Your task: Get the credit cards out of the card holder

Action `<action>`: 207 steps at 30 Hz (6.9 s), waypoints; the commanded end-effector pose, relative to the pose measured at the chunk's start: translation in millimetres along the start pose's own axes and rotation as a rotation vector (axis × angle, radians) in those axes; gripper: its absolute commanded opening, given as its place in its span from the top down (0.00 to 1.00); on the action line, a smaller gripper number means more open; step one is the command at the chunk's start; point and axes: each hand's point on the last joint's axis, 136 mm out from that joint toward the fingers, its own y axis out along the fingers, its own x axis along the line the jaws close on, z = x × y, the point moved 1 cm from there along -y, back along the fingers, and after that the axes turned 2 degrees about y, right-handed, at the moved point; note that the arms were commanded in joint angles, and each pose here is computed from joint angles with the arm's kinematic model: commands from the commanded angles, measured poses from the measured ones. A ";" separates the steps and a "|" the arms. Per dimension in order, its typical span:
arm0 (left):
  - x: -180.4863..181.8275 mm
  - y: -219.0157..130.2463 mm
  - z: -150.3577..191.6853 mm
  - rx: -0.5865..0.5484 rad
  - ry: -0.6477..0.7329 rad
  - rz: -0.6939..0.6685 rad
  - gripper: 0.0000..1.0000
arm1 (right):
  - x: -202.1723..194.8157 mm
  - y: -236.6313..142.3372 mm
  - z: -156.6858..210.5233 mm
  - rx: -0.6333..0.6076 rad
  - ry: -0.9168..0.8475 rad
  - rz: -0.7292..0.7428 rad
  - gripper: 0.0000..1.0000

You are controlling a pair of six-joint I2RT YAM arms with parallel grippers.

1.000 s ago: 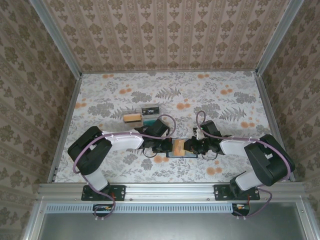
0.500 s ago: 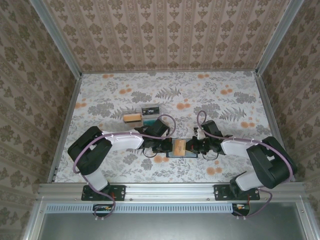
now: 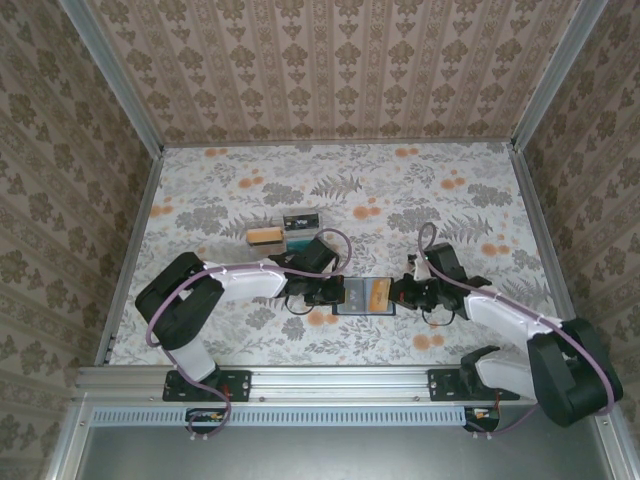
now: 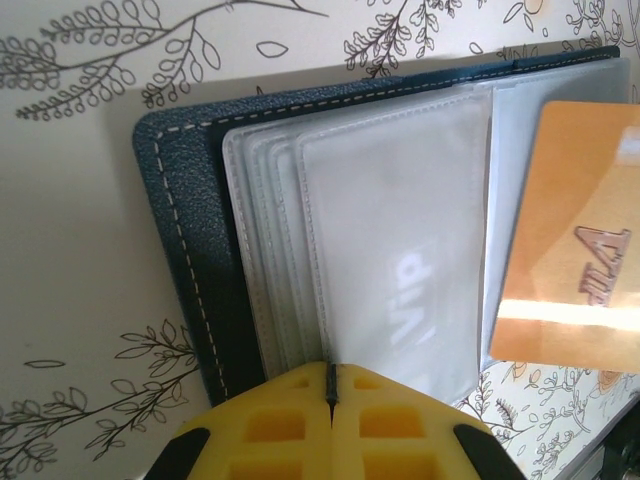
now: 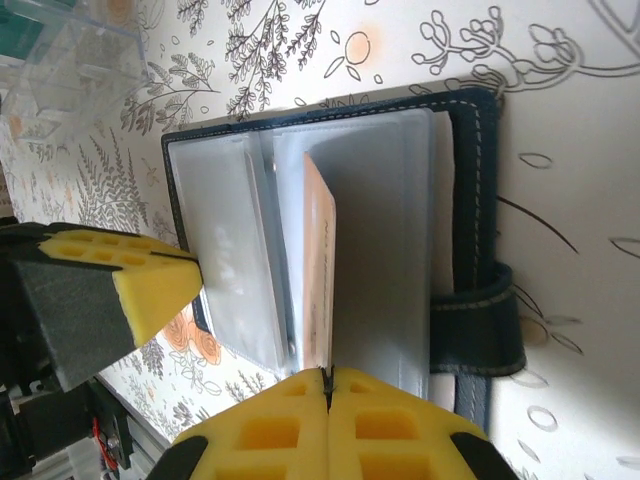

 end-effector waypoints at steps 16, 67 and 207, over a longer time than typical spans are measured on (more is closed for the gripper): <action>-52.6 -99.3 -51.9 -0.318 -0.045 0.325 0.53 | 87.1 -58.0 -22.4 -0.139 -0.245 -0.257 1.00; -69.9 -163.6 -38.9 -0.393 0.085 0.470 1.00 | 129.5 -39.4 -35.5 -0.038 -0.322 -0.355 0.04; 109.9 -213.8 -132.0 -0.256 1.258 -0.699 0.00 | 149.6 -20.5 -63.7 -0.104 -0.381 -0.188 0.00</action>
